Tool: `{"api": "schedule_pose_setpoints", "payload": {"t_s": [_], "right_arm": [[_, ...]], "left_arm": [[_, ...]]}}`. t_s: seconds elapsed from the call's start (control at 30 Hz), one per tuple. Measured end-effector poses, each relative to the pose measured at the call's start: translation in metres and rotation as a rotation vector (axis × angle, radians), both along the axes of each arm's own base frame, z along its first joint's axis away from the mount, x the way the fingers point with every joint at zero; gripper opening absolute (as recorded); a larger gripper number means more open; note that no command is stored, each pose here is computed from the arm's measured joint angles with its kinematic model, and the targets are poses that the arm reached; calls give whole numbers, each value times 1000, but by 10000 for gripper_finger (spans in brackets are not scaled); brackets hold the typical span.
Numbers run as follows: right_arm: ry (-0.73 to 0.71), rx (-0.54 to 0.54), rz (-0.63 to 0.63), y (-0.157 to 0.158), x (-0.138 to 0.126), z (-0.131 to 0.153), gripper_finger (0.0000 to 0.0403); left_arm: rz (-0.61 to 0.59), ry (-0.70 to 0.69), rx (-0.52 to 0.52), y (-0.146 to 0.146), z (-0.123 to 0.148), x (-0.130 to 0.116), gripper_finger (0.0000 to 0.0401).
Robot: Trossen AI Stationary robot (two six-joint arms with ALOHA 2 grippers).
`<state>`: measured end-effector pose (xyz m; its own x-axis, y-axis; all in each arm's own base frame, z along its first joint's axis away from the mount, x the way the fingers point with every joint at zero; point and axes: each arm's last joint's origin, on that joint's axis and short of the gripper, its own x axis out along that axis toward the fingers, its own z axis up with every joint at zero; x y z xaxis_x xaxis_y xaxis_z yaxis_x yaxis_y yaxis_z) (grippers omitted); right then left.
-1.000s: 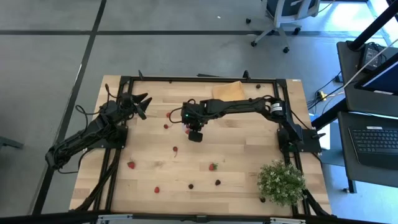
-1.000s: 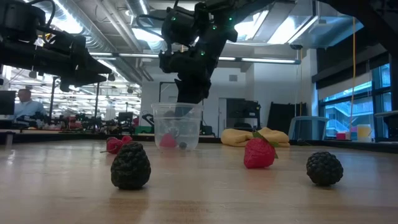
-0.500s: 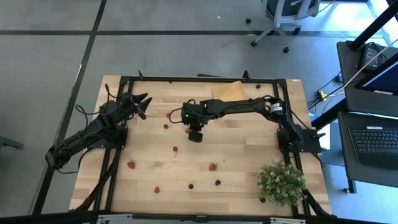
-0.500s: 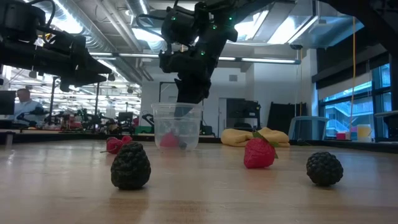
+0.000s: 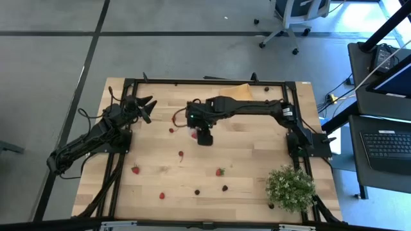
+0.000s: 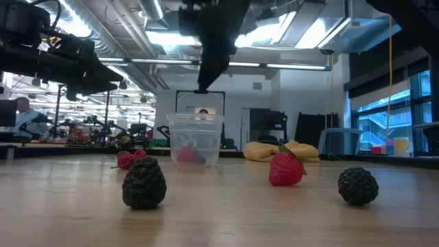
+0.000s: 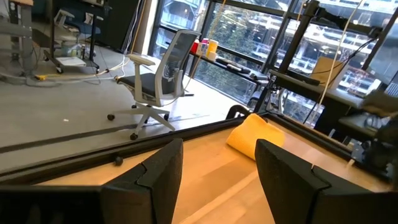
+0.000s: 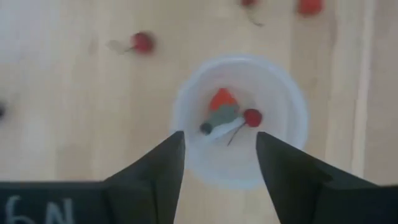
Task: Pick and placing Produce into tupperware
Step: Put the right red strawberry into the transparent container
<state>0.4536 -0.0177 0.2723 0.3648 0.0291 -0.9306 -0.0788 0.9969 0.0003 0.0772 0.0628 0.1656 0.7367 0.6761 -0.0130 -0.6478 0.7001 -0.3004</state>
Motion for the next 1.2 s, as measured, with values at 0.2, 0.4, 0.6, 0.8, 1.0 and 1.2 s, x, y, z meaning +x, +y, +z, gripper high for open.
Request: {"api": "schedule_pose_setpoints", "payload": {"t_s": [0.2,0.4,0.6,0.8,1.0,1.2], "right_arm": [[165,-12,75,21,-18,2,231],[165,-28,130,35,-29,-1,227],[117,-37,182,48,-53,-8,217],[-27,-26,218,69,-80,-18,215],[-130,-19,297,97,-91,-37,214],[-167,-7,396,131,-101,-69,214]], "left_arm": [[-1,52,57,0,0,0,193],[-2,51,56,0,0,0,193],[-1,50,55,0,0,0,193],[-1,50,55,0,0,0,193],[-1,50,55,0,0,0,193],[-1,50,55,0,0,0,193]]}}
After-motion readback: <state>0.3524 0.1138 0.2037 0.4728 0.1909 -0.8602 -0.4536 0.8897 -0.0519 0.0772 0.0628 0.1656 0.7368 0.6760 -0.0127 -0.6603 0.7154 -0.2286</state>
